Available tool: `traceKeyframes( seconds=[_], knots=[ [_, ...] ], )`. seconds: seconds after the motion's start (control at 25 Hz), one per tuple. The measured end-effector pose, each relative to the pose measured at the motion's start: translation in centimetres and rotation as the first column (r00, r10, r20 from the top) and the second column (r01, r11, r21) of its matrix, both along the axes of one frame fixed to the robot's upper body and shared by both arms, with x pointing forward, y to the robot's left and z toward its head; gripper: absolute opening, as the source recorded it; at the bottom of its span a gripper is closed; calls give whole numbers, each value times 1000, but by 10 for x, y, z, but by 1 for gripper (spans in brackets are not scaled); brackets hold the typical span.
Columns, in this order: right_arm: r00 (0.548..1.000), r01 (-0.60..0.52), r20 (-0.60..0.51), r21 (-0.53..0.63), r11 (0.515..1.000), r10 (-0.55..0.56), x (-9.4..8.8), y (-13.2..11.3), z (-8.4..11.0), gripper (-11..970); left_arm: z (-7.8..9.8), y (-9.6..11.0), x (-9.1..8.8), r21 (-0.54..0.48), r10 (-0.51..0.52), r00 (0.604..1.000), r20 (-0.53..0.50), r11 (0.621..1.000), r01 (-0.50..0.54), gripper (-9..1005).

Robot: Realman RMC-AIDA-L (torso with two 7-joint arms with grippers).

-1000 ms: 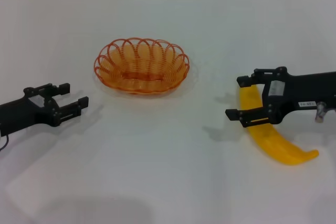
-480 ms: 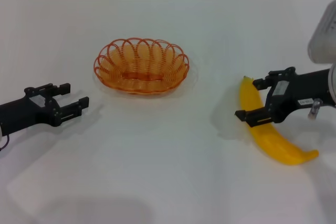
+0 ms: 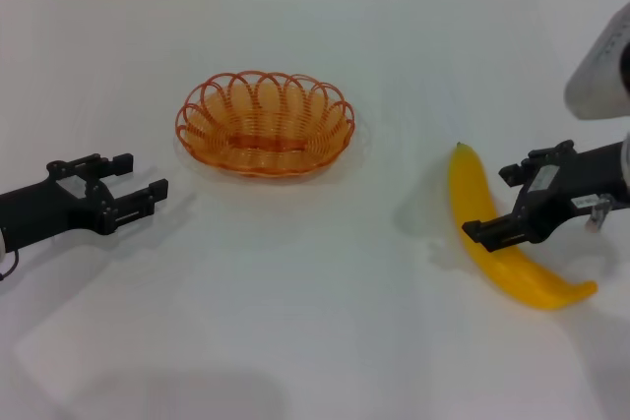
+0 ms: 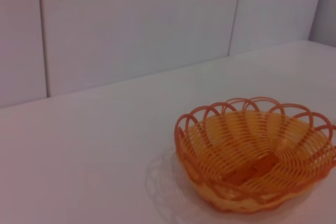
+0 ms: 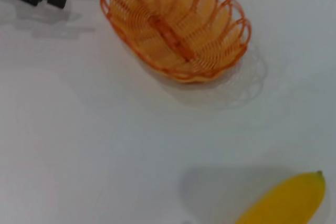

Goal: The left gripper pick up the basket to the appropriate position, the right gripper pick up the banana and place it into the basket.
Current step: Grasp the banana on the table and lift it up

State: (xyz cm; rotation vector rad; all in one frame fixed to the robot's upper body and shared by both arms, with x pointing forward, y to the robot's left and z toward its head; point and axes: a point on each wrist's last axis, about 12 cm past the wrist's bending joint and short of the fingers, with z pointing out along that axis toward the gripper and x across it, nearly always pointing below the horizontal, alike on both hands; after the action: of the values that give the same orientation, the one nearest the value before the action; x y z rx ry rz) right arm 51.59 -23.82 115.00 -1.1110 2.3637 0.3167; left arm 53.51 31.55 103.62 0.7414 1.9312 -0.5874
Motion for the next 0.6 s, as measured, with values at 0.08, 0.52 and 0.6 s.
traceKeyframes(
  seconds=[0.08,0.52,0.6],
  knots=[
    [1000,-2,-10,-20,1000,1,0,2,-2,882,0,0,0,0,0,1000,0,1000,0,666],
    [996,-38,-81,-57,998,34,4,11,-15,883,0,0,0,1,0,1000,1,1000,0,667],
    [995,-41,-88,-59,997,36,4,12,-17,883,1,0,1,1,-1,1000,3,1000,1,667]
  ],
)
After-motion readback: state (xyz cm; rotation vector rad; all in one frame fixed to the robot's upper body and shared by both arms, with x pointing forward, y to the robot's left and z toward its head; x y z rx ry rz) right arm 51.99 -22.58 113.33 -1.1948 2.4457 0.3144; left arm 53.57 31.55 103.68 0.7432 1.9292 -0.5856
